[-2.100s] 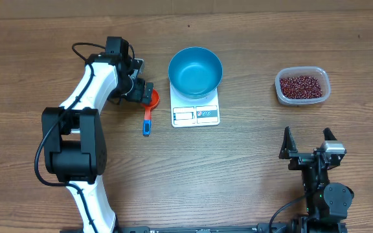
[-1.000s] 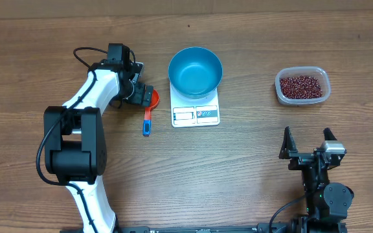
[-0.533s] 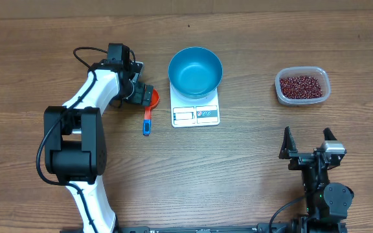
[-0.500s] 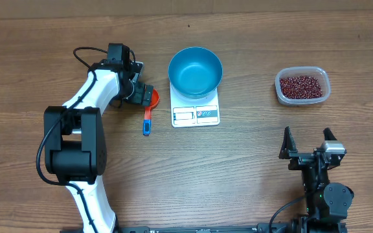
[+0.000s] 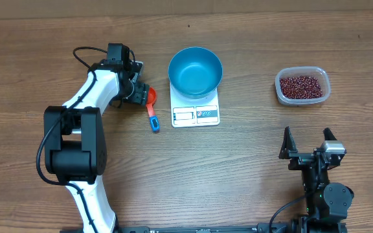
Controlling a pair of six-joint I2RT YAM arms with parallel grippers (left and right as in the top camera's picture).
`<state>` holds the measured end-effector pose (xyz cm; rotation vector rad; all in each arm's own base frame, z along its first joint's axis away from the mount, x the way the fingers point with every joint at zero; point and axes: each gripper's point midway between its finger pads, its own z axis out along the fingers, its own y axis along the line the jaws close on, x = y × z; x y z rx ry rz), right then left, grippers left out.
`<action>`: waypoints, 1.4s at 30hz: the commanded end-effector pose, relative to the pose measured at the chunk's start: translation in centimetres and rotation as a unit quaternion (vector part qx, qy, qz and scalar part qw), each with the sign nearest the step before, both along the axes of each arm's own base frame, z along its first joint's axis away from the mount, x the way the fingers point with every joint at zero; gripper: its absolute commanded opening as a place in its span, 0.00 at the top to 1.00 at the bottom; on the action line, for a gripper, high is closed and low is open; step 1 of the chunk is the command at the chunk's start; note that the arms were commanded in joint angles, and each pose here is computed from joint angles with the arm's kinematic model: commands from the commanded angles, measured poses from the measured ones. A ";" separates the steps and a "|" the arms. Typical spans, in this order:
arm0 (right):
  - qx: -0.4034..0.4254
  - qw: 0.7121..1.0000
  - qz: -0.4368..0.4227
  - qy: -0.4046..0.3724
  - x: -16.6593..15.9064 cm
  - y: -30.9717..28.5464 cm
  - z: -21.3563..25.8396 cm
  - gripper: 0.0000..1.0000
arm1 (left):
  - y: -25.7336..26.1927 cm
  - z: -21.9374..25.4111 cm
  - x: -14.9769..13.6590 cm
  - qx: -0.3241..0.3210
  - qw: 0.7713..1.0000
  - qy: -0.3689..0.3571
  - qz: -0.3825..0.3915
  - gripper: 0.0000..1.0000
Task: Scoop item into bowl and weigh 150g on scale
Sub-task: 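Lower the left gripper and grasp the red scoop's cup rim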
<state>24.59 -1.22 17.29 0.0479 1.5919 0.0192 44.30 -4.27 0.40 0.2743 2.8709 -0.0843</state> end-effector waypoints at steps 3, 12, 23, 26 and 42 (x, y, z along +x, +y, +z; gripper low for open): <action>0.001 1.000 -0.002 -0.002 0.0 0.0 -0.2 0.00 | -0.1 -1.1 -1.0 -0.002 1.000 0.019 0.000 0.33; 0.001 1.000 -0.002 -0.002 0.0 0.0 -0.2 0.00 | -0.1 -1.1 -1.0 -0.002 1.000 0.019 0.000 0.54; 0.001 1.000 -0.002 -0.002 0.0 0.0 -0.2 0.00 | -0.1 -1.2 -1.1 -0.002 1.000 0.022 0.000 0.76; 0.001 1.000 -0.002 -0.002 0.0 0.0 -0.2 0.00 | -0.1 -1.2 -1.2 -0.002 1.000 0.023 0.000 0.80; 0.001 1.000 -0.002 -0.002 0.0 0.0 -0.2 0.00 | 0.0 -1.2 -1.7 -0.002 0.999 0.034 0.000 0.96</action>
